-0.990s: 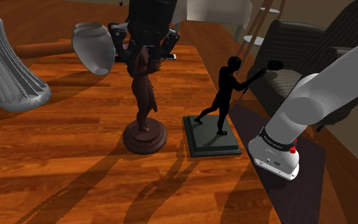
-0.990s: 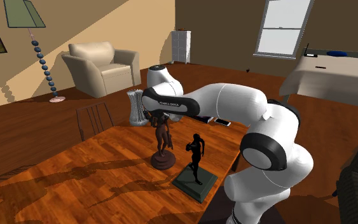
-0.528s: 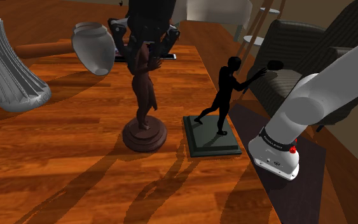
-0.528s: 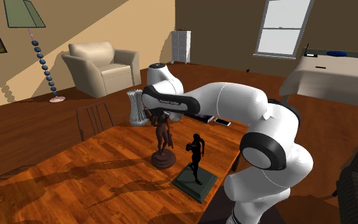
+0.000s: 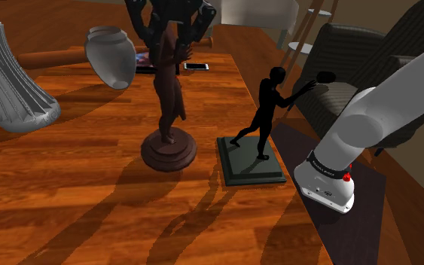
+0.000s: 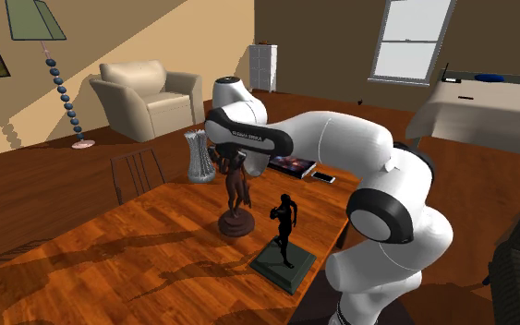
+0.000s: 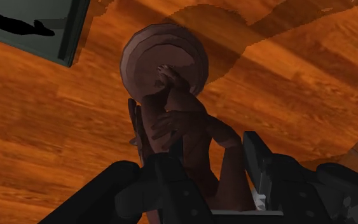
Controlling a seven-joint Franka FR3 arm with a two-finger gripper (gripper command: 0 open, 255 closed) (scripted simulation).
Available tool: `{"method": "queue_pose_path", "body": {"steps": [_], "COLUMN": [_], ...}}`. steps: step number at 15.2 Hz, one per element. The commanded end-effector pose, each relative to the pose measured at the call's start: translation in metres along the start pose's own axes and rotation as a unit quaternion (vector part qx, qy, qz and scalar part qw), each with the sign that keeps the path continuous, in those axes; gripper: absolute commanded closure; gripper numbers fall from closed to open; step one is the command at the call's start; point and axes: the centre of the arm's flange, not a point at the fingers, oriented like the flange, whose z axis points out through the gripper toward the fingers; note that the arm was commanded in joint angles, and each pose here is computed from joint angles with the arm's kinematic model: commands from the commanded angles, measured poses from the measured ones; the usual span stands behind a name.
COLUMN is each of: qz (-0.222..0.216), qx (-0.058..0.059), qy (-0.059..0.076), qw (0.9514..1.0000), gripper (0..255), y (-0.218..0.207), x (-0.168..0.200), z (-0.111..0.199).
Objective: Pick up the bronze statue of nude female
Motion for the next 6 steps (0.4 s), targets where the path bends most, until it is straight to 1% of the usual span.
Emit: {"method": "queue_pose_path", "body": {"steps": [1,4,6], "qz": [0.000,0.000,0.000], "qx": [0.001,0.001,0.001], "qy": [0.001,0.001,0.001], "qw": [1.0000,1.0000,1.0000], "gripper": [255,255,255], "y": [-0.003,-0.005,-0.005], "x": [0.002,0.005,0.005], "z": [-0.013,-0.028,-0.029]}}
